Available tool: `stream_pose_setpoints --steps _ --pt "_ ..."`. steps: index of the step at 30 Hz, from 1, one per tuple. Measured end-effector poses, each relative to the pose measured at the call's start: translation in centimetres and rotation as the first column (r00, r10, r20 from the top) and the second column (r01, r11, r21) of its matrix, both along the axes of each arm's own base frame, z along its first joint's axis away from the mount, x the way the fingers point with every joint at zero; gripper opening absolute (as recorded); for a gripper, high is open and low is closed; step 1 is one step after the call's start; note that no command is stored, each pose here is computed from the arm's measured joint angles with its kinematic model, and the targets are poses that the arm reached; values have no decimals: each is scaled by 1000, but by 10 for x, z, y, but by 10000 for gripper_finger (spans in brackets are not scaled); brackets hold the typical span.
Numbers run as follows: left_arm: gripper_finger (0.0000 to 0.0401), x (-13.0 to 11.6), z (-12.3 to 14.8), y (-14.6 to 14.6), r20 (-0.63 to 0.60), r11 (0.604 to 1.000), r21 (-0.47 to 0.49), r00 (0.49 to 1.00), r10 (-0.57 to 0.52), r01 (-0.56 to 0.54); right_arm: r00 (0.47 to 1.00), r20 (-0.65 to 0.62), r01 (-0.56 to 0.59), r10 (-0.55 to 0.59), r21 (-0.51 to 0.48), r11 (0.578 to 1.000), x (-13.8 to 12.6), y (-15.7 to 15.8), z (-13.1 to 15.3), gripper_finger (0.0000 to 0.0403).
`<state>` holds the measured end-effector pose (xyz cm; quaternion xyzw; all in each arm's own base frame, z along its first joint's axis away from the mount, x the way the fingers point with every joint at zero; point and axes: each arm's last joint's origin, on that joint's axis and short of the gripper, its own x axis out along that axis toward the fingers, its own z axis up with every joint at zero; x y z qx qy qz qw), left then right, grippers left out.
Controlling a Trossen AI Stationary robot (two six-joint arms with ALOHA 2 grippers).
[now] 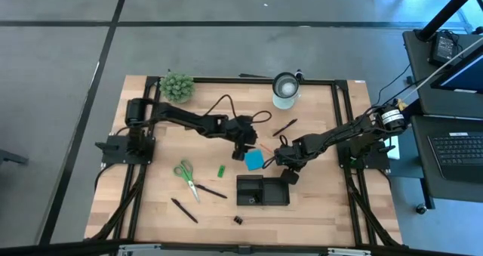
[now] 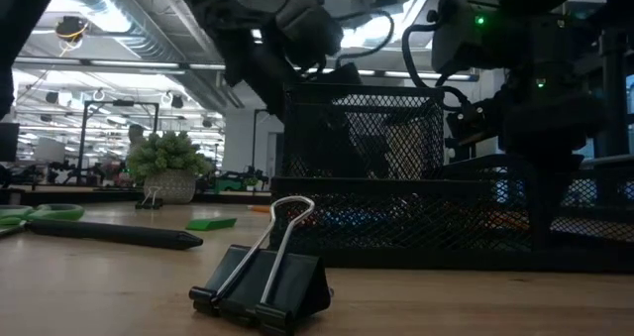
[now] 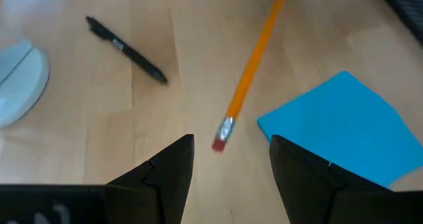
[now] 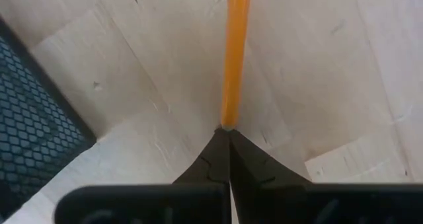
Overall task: Pick and place office supplies into organizer
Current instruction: Put the right pencil into the top left slot of the desk organizer
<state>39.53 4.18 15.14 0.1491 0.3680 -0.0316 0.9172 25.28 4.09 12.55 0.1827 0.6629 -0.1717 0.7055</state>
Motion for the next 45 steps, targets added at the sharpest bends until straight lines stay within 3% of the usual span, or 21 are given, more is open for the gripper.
stream_pose_setpoints --steps 15,45 --pt "191 13 -12 4 -51 996 72 997 -57 60 1000 8 4 -4 -2 1000 1 0 0 2" --pt "103 14 -16 6 -62 983 164 996 -71 81 1000 16 10 -9 -8 1000 1 0 0 2"
